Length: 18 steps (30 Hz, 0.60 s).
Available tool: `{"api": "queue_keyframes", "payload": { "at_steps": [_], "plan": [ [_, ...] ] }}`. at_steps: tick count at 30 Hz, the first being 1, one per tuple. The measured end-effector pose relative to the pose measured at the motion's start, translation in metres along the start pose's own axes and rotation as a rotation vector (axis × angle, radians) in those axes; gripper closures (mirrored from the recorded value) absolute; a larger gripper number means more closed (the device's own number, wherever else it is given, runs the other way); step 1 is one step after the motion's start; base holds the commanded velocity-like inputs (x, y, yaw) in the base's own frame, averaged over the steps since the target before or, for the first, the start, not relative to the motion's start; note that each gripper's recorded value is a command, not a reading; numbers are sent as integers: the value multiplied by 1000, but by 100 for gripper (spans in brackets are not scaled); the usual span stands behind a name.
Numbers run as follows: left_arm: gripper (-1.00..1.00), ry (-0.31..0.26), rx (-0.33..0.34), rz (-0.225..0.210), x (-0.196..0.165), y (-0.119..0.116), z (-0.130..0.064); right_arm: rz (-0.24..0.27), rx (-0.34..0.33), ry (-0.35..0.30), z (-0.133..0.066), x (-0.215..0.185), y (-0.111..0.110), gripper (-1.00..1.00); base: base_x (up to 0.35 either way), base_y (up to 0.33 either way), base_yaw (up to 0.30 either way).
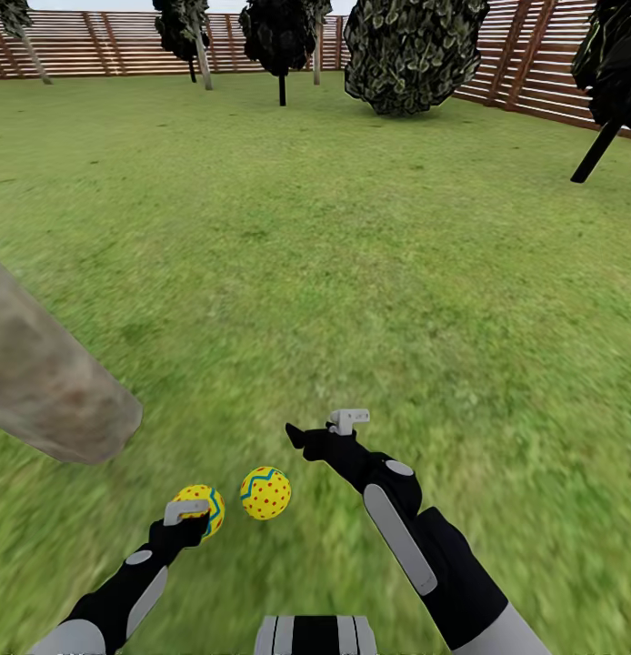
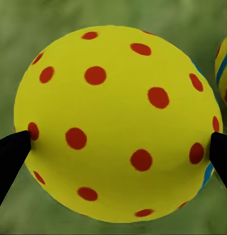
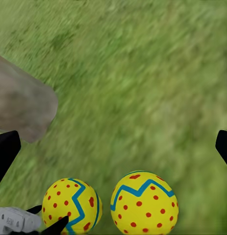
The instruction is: Take the three Easter eggs out of the wicker basket on the lawn in the garden, then place them on the lawn next to a single tree (choose any tree) so that all three eggs are next to the same tree and none are left in the basket.
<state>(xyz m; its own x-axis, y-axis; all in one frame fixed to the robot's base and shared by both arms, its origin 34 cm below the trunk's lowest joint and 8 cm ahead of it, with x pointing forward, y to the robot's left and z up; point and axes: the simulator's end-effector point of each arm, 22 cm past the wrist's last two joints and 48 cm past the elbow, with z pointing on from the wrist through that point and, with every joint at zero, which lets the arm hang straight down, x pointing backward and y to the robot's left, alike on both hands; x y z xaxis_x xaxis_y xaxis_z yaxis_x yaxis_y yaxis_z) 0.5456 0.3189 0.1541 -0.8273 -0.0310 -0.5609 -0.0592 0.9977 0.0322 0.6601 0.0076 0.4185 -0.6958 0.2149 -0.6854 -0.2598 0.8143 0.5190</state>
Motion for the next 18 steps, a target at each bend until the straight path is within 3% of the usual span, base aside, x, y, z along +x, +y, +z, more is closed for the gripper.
{"api": "queue_keyframes", "payload": {
  "at_steps": [18],
  "plan": [
    [100,1,-21,1,5,1,13,21,-18,-6,6,3,-4,-100,0,0,0]
  ]
}}
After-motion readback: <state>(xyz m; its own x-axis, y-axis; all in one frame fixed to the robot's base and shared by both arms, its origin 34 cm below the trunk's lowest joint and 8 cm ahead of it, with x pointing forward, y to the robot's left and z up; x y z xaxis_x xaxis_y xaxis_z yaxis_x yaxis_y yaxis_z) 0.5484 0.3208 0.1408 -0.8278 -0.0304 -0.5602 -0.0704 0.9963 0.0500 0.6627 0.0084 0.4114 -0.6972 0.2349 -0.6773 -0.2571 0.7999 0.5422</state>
